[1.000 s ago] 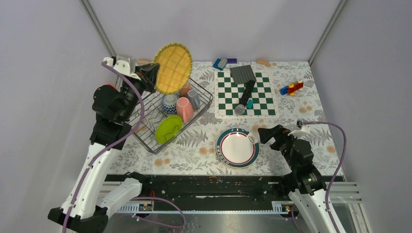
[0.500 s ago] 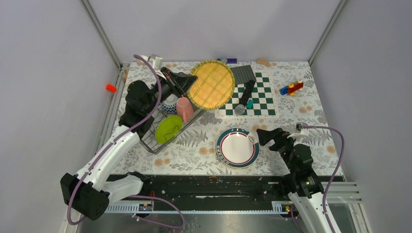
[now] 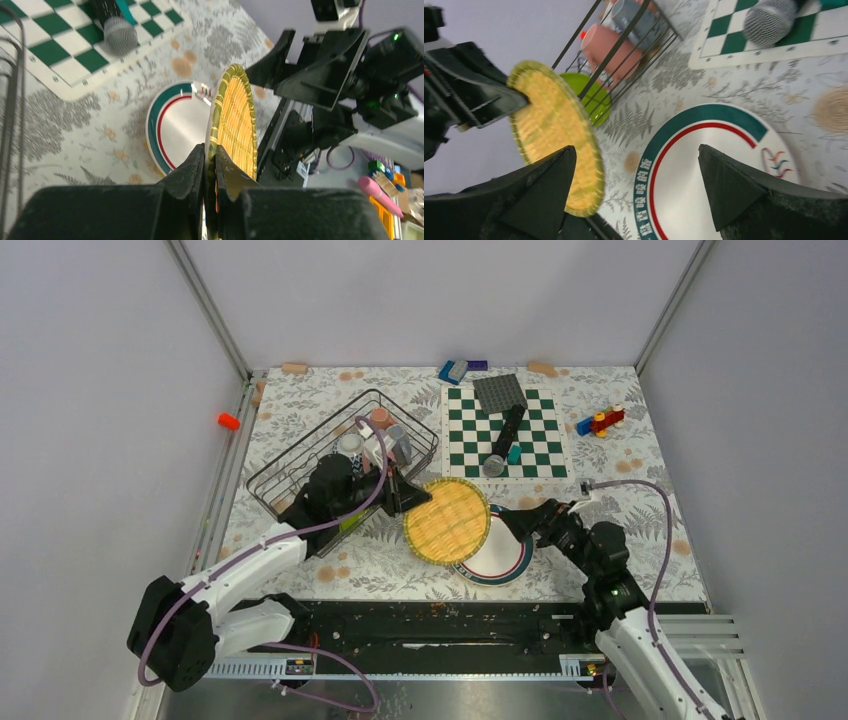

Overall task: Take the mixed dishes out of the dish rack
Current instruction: Pick up the plate from the dish rack.

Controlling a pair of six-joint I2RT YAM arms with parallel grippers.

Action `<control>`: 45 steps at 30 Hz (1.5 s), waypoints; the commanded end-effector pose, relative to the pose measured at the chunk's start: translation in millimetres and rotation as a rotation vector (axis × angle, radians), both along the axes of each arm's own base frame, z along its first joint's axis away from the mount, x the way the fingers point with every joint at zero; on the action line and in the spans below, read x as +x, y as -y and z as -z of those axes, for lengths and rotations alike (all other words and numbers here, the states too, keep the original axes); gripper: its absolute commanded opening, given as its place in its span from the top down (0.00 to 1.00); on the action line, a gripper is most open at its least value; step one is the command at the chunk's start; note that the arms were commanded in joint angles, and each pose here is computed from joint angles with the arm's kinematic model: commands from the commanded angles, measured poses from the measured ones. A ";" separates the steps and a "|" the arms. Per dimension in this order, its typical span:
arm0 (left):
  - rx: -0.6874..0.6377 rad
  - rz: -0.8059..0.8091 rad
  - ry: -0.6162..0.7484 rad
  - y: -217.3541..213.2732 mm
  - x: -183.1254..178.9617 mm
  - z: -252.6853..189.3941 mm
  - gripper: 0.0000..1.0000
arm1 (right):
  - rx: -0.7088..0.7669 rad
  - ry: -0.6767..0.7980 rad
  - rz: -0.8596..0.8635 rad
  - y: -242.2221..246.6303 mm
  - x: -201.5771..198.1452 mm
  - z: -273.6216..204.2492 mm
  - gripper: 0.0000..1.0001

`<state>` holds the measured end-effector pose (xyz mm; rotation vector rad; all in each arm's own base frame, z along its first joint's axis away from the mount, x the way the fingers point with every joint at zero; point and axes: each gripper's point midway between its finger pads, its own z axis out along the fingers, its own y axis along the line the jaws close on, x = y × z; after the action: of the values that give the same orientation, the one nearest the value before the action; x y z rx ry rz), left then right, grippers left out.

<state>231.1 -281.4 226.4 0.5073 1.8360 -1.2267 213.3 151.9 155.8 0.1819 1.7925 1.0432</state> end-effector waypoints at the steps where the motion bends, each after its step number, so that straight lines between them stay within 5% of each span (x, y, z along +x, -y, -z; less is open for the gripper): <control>1: -0.057 0.074 0.066 11.3 -7.4 -7.7 1.00 | 0.109 0.097 -0.230 -34.2 -14.1 -34.9 0.00; 13: -0.083 0.221 -0.020 28.8 -24.8 12.0 1.00 | 0.133 0.027 -0.395 -54.9 -22.6 -27.2 0.11; 23: -0.067 0.266 -0.031 36.1 -28.0 15.4 1.00 | 0.151 0.010 -0.449 -60.1 -28.1 -26.3 0.41; 35: -0.084 0.350 -0.018 46.2 -38.2 6.4 1.00 | 0.148 -0.010 -0.493 -65.1 -32.9 -23.0 0.61; 43: -0.063 0.338 -0.035 50.5 -30.6 8.8 1.00 | 0.148 0.011 -0.505 -66.3 -35.3 -26.6 0.88; 45: -0.050 0.294 -0.036 50.4 -22.6 9.7 0.91 | 0.147 0.015 -0.490 -65.0 -34.2 -26.7 0.95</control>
<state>193.8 -320.2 180.5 0.7110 1.9525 -1.5108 179.7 214.0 162.9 -0.1500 1.8613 1.5025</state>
